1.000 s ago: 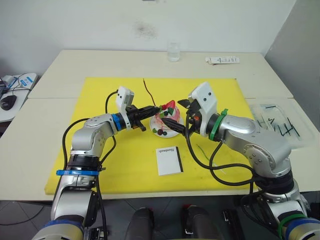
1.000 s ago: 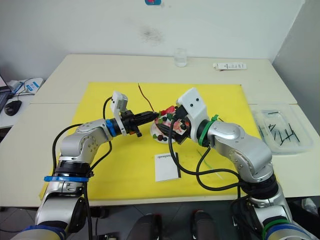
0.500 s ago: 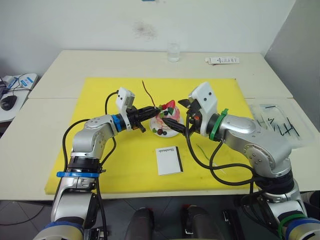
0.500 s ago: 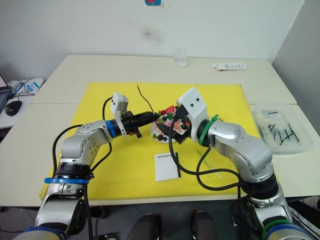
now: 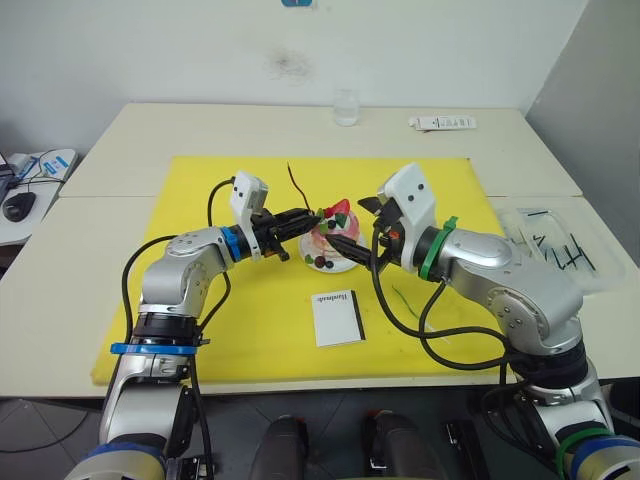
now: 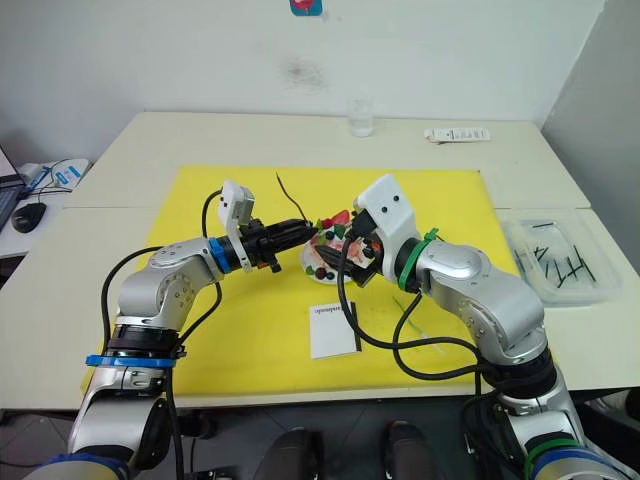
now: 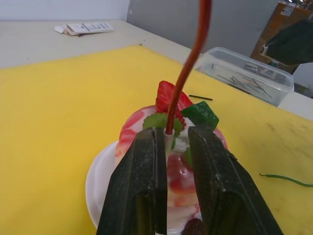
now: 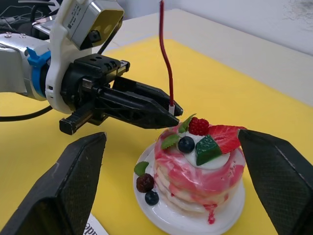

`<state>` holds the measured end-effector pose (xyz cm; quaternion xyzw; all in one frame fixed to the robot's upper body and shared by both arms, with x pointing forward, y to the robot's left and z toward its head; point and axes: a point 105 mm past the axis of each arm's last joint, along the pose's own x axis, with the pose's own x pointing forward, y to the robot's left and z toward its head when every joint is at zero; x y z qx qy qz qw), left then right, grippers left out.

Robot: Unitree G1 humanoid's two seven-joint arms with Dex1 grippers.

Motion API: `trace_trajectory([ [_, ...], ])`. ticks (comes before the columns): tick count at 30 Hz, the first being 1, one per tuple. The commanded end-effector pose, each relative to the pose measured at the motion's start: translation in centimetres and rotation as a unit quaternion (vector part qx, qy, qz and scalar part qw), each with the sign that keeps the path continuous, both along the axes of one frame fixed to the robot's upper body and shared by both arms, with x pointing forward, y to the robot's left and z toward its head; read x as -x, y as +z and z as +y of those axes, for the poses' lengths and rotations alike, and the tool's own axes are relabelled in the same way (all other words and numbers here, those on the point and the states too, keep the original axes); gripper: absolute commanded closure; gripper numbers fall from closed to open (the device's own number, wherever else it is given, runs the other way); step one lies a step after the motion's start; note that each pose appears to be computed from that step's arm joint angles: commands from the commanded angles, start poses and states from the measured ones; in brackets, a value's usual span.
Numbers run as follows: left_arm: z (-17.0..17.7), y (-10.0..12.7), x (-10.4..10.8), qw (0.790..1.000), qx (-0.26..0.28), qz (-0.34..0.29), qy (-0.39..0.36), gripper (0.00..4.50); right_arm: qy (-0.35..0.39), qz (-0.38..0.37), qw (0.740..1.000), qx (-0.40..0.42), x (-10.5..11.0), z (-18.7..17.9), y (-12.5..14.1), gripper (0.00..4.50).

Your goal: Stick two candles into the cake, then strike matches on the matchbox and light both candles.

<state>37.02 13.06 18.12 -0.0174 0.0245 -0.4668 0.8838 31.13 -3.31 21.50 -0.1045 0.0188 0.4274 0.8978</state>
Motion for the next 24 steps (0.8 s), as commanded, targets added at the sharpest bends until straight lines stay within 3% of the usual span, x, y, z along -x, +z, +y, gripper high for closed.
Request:
trace_trajectory([
  [1,0.7,2.1,0.5,0.999,0.003,-0.034,0.004,3.39,0.002,-0.028,1.0,-0.013,0.2,-0.2,1.5,0.0],
  [10,1.9,2.0,1.0,0.999,-0.008,-0.036,0.027,3.39,0.008,-0.027,1.0,-0.01,0.1,-0.1,1.4,0.0],
  [18,1.8,1.2,6.0,0.998,-0.057,-0.026,-0.03,3.39,0.013,-0.011,0.999,0.028,0.5,-2.0,0.2,0.0],
  [21,0.7,1.6,8.7,0.994,-0.067,-0.027,-0.086,2.83,0.017,0.009,0.998,0.053,1.0,-3.5,-1.0,0.0],
  [24,-0.5,2.1,11.0,0.987,-0.072,-0.038,-0.135,1.97,0.019,0.031,0.996,0.079,1.6,-5.1,-2.1,0.0],
])
